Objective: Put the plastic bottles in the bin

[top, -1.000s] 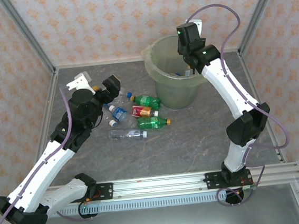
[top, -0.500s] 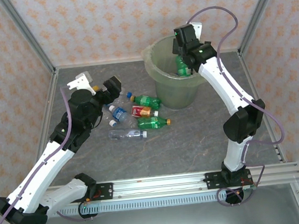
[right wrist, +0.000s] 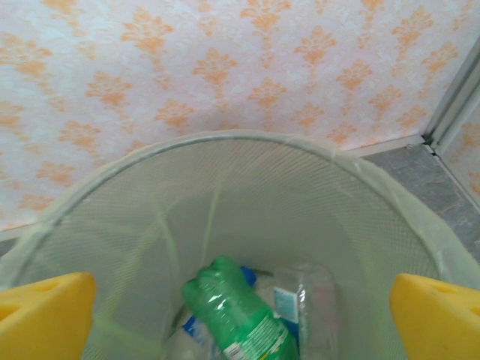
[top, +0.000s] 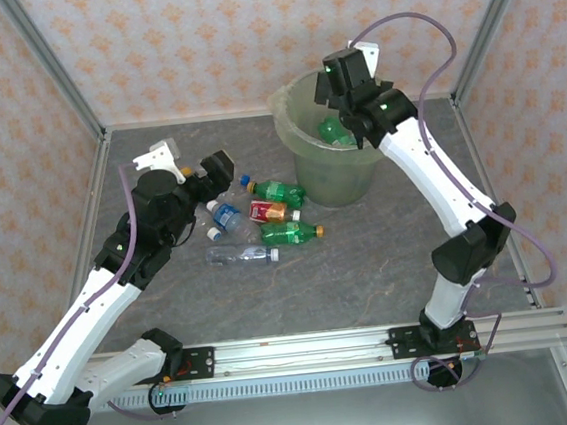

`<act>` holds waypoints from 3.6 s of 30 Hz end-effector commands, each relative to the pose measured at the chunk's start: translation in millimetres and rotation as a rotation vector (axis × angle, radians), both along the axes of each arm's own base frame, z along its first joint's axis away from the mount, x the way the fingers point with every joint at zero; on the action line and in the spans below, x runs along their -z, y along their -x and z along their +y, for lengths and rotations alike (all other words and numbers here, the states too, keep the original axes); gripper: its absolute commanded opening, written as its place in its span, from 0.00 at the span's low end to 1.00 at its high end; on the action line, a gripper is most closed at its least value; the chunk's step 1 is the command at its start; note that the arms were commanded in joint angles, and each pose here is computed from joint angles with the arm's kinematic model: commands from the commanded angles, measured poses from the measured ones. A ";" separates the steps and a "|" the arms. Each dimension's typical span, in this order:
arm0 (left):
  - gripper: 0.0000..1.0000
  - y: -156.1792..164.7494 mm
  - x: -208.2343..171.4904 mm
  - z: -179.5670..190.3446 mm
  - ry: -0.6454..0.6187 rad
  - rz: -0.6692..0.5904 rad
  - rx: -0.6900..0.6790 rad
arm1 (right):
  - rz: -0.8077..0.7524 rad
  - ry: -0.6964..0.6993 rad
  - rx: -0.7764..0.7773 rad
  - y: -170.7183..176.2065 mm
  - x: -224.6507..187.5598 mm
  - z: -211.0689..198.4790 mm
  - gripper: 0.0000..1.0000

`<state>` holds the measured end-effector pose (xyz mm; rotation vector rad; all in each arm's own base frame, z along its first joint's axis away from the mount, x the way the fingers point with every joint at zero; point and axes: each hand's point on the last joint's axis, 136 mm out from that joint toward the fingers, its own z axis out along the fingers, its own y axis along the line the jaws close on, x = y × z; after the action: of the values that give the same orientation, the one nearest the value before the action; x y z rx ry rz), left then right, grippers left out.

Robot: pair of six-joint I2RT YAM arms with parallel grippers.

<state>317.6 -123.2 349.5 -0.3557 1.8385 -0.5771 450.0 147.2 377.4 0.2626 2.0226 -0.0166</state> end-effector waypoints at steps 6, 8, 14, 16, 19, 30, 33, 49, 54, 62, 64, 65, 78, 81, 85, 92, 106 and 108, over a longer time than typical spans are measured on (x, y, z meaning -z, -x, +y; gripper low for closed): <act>0.99 5.2 55.5 8.4 0.005 0.164 -0.050 | -0.029 -0.049 -0.153 35.9 -19.0 28.7 1.00; 0.99 7.9 72.3 10.5 0.035 0.220 -0.078 | -0.032 -0.025 -0.183 41.5 -22.5 29.1 1.00; 0.94 22.8 125.5 15.3 0.164 0.401 -0.172 | -0.073 -0.048 -0.283 64.6 -27.3 31.4 1.00; 0.92 28.7 143.1 17.0 0.207 0.455 -0.207 | -0.091 -0.064 -0.319 74.2 -26.7 32.1 1.00; 0.90 37.7 165.0 20.6 0.273 0.522 -0.266 | -0.115 -0.085 -0.352 88.0 -27.1 29.1 1.00; 0.80 61.9 207.1 39.5 0.398 0.647 -0.476 | -0.132 -0.169 -0.488 138.1 -17.2 26.4 1.00; 0.78 63.8 211.0 40.8 0.412 0.665 -0.504 | -0.150 -0.181 -0.497 148.1 -16.8 21.3 1.00; 0.74 60.1 278.8 13.0 0.375 0.847 -0.495 | -0.092 -0.238 -0.546 163.1 4.6 28.8 1.00; 0.73 60.4 297.1 9.3 0.368 0.877 -0.493 | -0.095 -0.230 -0.533 159.7 7.5 28.7 1.00; 0.73 55.1 313.0 8.6 0.352 0.902 -0.498 | -0.083 -0.222 -0.504 158.1 14.6 24.3 1.00; 0.72 54.8 316.6 10.1 0.341 0.906 -0.505 | -0.079 -0.230 -0.496 158.1 16.4 23.6 1.00; 0.71 54.7 318.1 10.5 0.340 0.908 -0.508 | -0.077 -0.233 -0.491 157.5 17.4 23.3 1.00; 0.60 55.4 325.6 17.3 0.335 0.901 -0.531 | -0.087 -0.241 -0.481 160.7 22.3 19.7 1.00; 0.52 54.7 318.8 20.3 0.337 0.882 -0.539 | -0.092 -0.230 -0.482 160.5 21.3 18.9 1.00; 0.43 54.6 305.1 24.4 0.349 0.846 -0.545 | -0.111 -0.226 -0.476 159.5 17.7 17.1 1.00; 0.45 46.8 264.9 24.1 0.374 0.782 -0.525 | -0.126 -0.219 -0.463 159.7 18.7 13.6 1.00; 0.46 -40.6 67.3 -3.9 0.327 0.394 -0.376 | -0.243 -0.208 -0.354 166.4 -5.5 -16.4 1.00; 0.46 -54.9 39.1 -16.1 0.319 0.334 -0.342 | -0.253 -0.211 -0.347 167.0 -7.8 -18.4 1.00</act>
<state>364.0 -136.4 290.5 -1.1164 1.9400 -0.6860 282.6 137.3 374.3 0.0062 1.8495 0.4560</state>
